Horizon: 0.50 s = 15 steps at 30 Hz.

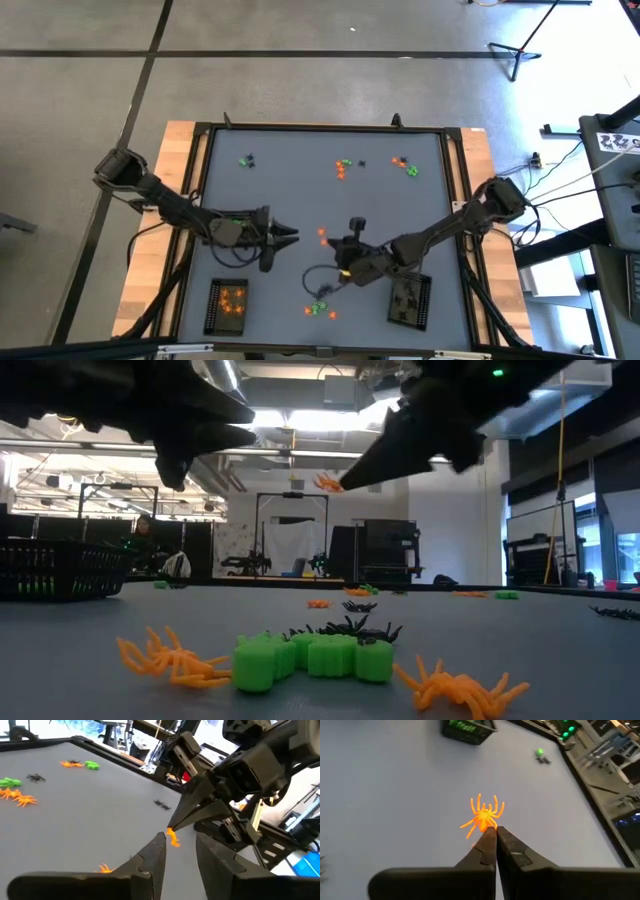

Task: Sort Halloween decoration
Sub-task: Put the orange spider toy into the bottom left black bin

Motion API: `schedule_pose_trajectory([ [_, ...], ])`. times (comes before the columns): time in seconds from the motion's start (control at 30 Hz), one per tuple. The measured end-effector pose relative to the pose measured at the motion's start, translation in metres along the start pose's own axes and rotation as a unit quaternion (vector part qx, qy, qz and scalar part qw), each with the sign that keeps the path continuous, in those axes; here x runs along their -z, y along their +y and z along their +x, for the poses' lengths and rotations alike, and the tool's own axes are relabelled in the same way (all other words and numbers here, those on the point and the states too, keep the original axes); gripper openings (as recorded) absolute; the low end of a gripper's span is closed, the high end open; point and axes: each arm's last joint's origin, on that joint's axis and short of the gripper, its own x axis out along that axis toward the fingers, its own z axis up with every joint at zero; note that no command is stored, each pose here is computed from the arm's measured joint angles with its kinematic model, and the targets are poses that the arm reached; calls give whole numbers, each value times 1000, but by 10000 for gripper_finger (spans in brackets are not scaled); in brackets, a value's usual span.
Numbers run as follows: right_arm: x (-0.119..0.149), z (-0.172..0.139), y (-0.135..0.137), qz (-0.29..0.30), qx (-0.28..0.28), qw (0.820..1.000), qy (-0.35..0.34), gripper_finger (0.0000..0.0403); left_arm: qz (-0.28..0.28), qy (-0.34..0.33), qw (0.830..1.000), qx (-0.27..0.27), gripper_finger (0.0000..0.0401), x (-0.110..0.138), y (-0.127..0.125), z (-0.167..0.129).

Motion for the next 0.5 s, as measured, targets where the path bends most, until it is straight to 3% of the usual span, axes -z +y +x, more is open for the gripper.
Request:
schedule_pose_trajectory([
  [0.3, -8, 16, -19, 27, 0, 1000, -15, 1, -25, 4, 999, -29, 175, 3, 18, 16],
  [0.5, -12, 21, -25, 32, -3, 999, -29, 1, -44, 0, 998, -43, 192, 1, 21, 34],
])
